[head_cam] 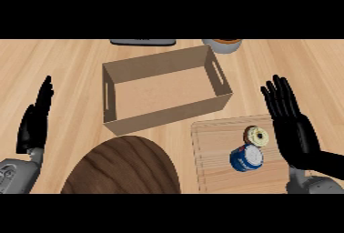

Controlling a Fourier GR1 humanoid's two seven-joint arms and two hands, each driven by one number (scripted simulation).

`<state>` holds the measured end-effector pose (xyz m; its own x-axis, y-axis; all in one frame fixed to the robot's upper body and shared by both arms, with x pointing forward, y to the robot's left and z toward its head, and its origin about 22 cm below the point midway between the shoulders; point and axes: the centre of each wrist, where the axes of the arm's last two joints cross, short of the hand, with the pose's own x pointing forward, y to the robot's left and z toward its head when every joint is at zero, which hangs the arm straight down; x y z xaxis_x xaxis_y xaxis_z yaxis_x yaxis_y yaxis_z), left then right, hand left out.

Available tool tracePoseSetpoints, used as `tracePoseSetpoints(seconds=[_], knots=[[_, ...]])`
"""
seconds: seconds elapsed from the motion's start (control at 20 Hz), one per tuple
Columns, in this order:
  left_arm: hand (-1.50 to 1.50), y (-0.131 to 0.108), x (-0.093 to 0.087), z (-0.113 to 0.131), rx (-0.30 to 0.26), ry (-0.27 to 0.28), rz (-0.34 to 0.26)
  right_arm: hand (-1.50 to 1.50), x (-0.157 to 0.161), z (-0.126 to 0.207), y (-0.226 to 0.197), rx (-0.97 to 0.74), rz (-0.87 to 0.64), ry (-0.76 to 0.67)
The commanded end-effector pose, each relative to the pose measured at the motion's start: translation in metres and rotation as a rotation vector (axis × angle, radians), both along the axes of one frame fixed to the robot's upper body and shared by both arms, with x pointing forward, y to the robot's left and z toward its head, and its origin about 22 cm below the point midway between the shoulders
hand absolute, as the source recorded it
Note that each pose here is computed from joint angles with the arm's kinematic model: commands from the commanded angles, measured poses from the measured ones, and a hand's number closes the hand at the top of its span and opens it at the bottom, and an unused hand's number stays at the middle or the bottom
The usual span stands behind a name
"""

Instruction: Pick the can from the cutting board and place it in the cardboard box

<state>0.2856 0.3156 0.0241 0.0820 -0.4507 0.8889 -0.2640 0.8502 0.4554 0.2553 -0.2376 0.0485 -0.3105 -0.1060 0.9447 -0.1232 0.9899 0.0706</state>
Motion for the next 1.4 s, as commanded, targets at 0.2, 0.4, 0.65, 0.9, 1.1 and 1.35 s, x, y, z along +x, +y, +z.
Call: tracePoseSetpoints(seconds=[0.2,0.4,0.65,0.9,1.1,1.35], knots=[[0.0,-0.01,-0.017,-0.015,-0.037,0.026,-0.084,-1.5,0.016,0.031,-0.019,-0.068,-0.544,-0.135],[0.0,-0.012,-0.034,-0.031,-0.092,0.111,-0.083,1.5,-0.018,-0.032,-0.086,-0.276,-1.005,0.177],[0.0,-0.023,-0.042,-0.021,-0.115,0.106,-0.132,-1.5,-0.041,-0.04,-0.011,-0.171,-1.151,0.075],[0.0,-0.023,-0.042,-0.011,-0.119,0.105,-0.139,-1.5,-0.071,-0.046,-0.031,-0.5,-0.993,0.242],[0.0,-0.027,-0.047,-0.026,-0.109,0.11,-0.145,-1.5,-0.084,-0.041,-0.056,-0.712,-0.905,0.415],[0.0,-0.026,-0.046,-0.017,-0.126,0.109,-0.159,-1.5,-0.105,-0.028,-0.054,-0.904,-0.656,0.714]])
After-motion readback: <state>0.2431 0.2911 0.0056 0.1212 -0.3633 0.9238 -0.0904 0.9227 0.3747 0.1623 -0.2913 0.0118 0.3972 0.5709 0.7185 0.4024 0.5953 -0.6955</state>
